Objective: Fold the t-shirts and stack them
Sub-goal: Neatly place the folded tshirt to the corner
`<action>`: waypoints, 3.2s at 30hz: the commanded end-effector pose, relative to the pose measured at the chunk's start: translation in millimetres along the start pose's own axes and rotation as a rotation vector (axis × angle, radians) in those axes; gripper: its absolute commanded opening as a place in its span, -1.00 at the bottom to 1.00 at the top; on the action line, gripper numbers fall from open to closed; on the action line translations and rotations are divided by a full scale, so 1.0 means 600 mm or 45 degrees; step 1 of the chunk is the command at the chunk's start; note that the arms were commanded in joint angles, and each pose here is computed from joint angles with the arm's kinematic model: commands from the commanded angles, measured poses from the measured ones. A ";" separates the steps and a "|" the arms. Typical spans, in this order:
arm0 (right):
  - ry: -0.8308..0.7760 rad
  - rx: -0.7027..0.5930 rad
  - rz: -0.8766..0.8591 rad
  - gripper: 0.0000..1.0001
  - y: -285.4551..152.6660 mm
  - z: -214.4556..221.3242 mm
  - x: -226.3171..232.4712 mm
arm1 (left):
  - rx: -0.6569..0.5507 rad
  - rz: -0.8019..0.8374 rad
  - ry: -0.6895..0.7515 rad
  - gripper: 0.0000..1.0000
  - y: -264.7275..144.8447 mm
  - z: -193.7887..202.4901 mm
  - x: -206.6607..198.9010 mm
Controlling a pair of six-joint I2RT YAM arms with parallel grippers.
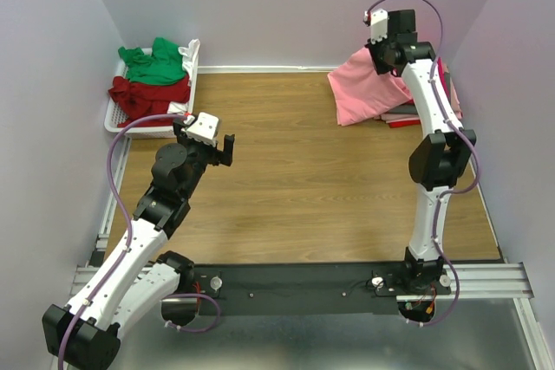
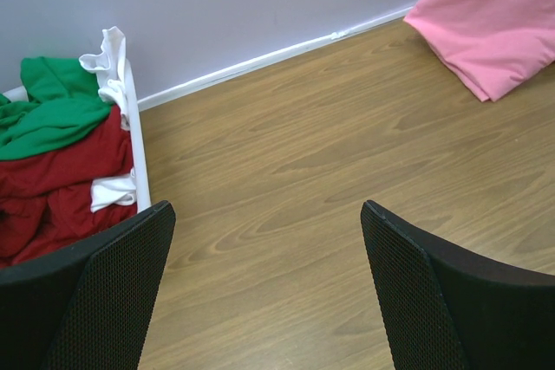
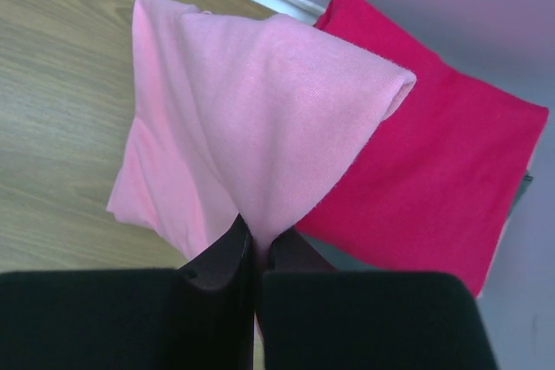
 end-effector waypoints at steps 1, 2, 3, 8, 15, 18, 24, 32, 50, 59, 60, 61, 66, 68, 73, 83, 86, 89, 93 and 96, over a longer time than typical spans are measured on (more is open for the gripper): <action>-0.005 -0.174 0.146 -1.00 -0.072 -0.070 -0.052 | -0.029 0.040 0.004 0.91 0.001 -0.005 -0.009; -0.004 -0.181 0.148 -1.00 -0.076 -0.073 -0.054 | -0.027 0.040 0.004 0.91 0.002 -0.005 -0.009; -0.005 -0.184 0.152 -0.99 -0.080 -0.074 -0.055 | -0.028 0.042 0.004 0.91 0.002 -0.005 -0.010; -0.005 -0.222 0.179 -1.00 -0.103 -0.087 -0.065 | -0.028 0.046 0.004 0.91 0.002 -0.005 -0.011; -0.004 -0.254 0.217 -1.00 -0.127 -0.099 -0.077 | -0.029 0.048 0.004 0.91 0.002 -0.005 -0.011; -0.004 -0.266 0.240 -1.00 -0.137 -0.103 -0.085 | -0.029 0.050 0.006 0.91 0.002 -0.005 -0.011; 0.005 -0.272 0.277 -1.00 -0.146 -0.102 -0.103 | -0.029 0.050 0.006 0.91 0.002 -0.005 -0.011; 0.022 -0.278 0.322 -1.00 -0.148 -0.099 -0.129 | -0.028 0.052 0.004 0.91 0.002 -0.004 -0.012; 0.056 -0.332 0.339 -0.99 -0.157 -0.114 -0.145 | -0.024 0.056 0.007 0.91 0.004 -0.003 -0.013; 0.068 -0.303 0.370 -0.99 -0.144 -0.100 -0.161 | -0.027 0.058 0.007 0.91 0.004 -0.004 -0.013; 0.071 -0.301 0.377 -0.99 -0.145 -0.098 -0.165 | -0.025 0.058 0.005 0.91 0.004 -0.003 -0.014; 0.073 -0.296 0.378 -0.99 -0.142 -0.096 -0.167 | -0.025 0.058 0.007 0.91 0.004 -0.003 -0.013; 0.084 -0.277 0.400 -0.99 -0.134 -0.085 -0.181 | -0.025 0.060 0.005 0.90 0.005 -0.003 -0.014; 0.083 -0.263 0.407 -0.99 -0.128 -0.079 -0.185 | -0.025 0.060 0.009 0.91 0.005 -0.003 -0.014; 0.081 -0.212 0.422 -0.99 -0.097 -0.058 -0.186 | -0.023 0.060 0.007 0.91 0.005 -0.002 -0.014; 0.126 -0.119 0.568 -0.99 -0.052 0.007 -0.236 | -0.018 0.063 0.007 0.91 0.006 0.000 -0.015; 0.120 -0.093 0.612 -0.99 -0.040 0.024 -0.243 | -0.018 0.065 0.009 0.91 0.006 0.000 -0.015; 0.114 -0.082 0.657 -0.99 -0.030 0.033 -0.249 | -0.016 0.066 0.010 0.91 0.007 0.001 -0.016; 0.092 -0.051 0.697 -0.99 -0.011 0.048 -0.255 | -0.012 0.066 0.008 0.91 0.007 0.002 -0.016; 0.071 -0.039 0.718 -0.99 -0.002 0.053 -0.260 | -0.013 0.066 0.010 0.91 0.008 0.002 -0.016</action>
Point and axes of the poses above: each gripper's point midway between its finger pads, its own y axis out along the fingers, its own x axis along the line the jaws close on, z = x × y, the point moved 2 cm from there along -y, back along the fingers, and after that the axes turned 2 degrees about y, right-handed, at the moved point
